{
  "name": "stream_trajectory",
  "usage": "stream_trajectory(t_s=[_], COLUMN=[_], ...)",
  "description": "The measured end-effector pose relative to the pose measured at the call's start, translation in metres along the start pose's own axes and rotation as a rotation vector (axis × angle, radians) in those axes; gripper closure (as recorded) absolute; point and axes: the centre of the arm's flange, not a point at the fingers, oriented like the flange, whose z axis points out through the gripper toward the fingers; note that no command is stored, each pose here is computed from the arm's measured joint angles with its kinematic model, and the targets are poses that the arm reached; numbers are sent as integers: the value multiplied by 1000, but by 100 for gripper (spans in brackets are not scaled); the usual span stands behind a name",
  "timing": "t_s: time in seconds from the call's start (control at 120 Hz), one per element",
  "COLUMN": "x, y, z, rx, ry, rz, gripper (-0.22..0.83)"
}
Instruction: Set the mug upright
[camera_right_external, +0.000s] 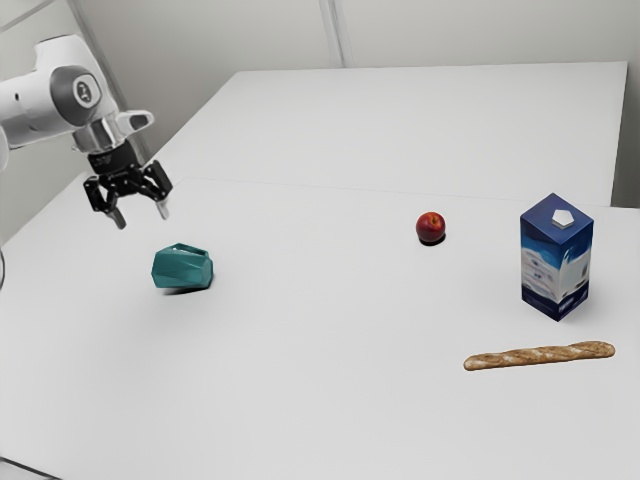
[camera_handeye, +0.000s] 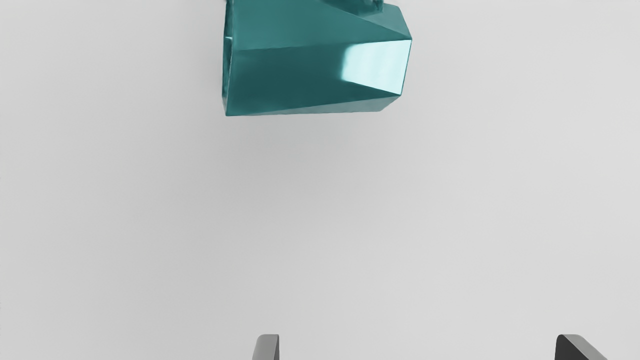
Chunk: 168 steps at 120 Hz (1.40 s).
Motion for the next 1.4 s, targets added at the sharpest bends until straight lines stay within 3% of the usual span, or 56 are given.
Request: stream_trajectory(t_s=[0.342,0.592,1.4], x=[46,63,63], y=[-62,-94,-151], z=[58,90,136], rx=[-183,-301,-645], ry=[78,129,260], rz=[39,76,205], gripper=[0,0,0])
